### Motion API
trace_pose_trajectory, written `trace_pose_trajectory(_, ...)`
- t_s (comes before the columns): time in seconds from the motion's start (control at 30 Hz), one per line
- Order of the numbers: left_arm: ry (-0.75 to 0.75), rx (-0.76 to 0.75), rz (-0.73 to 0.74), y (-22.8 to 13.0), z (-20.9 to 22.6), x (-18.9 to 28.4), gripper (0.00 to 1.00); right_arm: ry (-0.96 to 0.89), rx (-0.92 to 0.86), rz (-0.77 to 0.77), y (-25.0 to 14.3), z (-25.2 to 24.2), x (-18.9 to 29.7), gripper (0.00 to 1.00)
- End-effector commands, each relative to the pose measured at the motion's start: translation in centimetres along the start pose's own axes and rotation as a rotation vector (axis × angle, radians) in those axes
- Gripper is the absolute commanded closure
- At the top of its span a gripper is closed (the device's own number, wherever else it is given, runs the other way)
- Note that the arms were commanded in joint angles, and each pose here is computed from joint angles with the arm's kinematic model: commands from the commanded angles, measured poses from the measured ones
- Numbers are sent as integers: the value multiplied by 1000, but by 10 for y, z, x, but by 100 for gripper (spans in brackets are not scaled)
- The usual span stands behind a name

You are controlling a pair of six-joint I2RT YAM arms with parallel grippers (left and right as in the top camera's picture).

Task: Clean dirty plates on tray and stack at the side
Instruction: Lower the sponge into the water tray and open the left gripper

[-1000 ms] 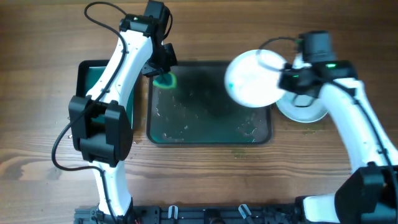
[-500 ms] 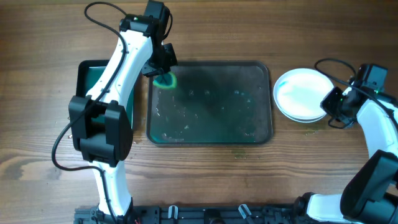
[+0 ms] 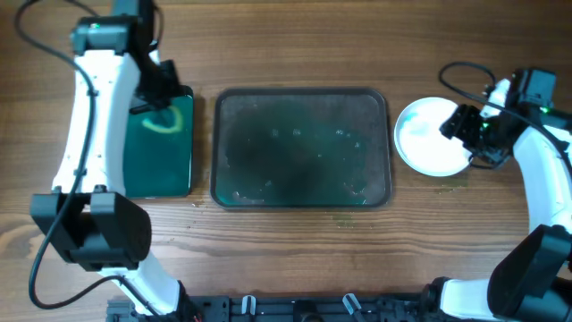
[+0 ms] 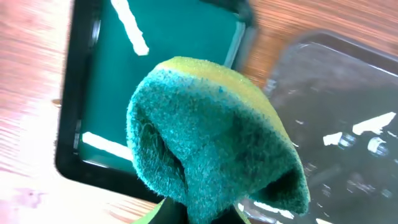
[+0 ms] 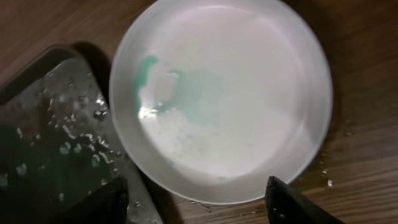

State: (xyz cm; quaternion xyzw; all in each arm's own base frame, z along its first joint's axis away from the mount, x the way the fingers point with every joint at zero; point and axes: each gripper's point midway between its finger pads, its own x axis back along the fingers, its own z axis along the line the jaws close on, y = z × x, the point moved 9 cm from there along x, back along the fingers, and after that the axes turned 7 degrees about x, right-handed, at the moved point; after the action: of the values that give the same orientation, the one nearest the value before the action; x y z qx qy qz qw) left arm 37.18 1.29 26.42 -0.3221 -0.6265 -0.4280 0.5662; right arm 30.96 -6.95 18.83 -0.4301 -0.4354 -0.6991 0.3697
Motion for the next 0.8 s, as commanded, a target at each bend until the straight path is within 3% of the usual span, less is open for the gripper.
trace_pose_trajectory(0.0, 62, 18, 64, -1, 29, -48, 96, 41, 93, -27, 3, 22, 7, 27)
trace_pose_trajectory(0.2, 62, -41, 77, -21, 39, -120, 95, 48, 133, -18, 1, 28, 5, 22)
trace_pose_trajectory(0.33, 56, -39, 57, -23, 39, -131, 75, 47, 132, -12, 0, 28, 5, 19)
trace_pose_trajectory(0.37, 53, -38, 47, -21, 39, -130, 61, 47, 132, -9, -1, 28, 5, 18)
trace_pose_trajectory(0.43, 54, -37, 37, -19, 39, -127, 47, 48, 132, -9, -1, 28, 6, 18)
trace_pose_trajectory(0.53, 48, -36, 17, -11, 37, -112, 4, 52, 148, -28, 0, 31, 16, 18)
trace_pose_trajectory(0.57, 43, -29, 2, -6, 36, -97, 0, 61, 167, -45, 2, 34, 26, 16)
trace_pose_trajectory(0.77, -13, -19, -135, -1, 38, 16, 0, 168, 283, -188, -7, 56, 96, 15)
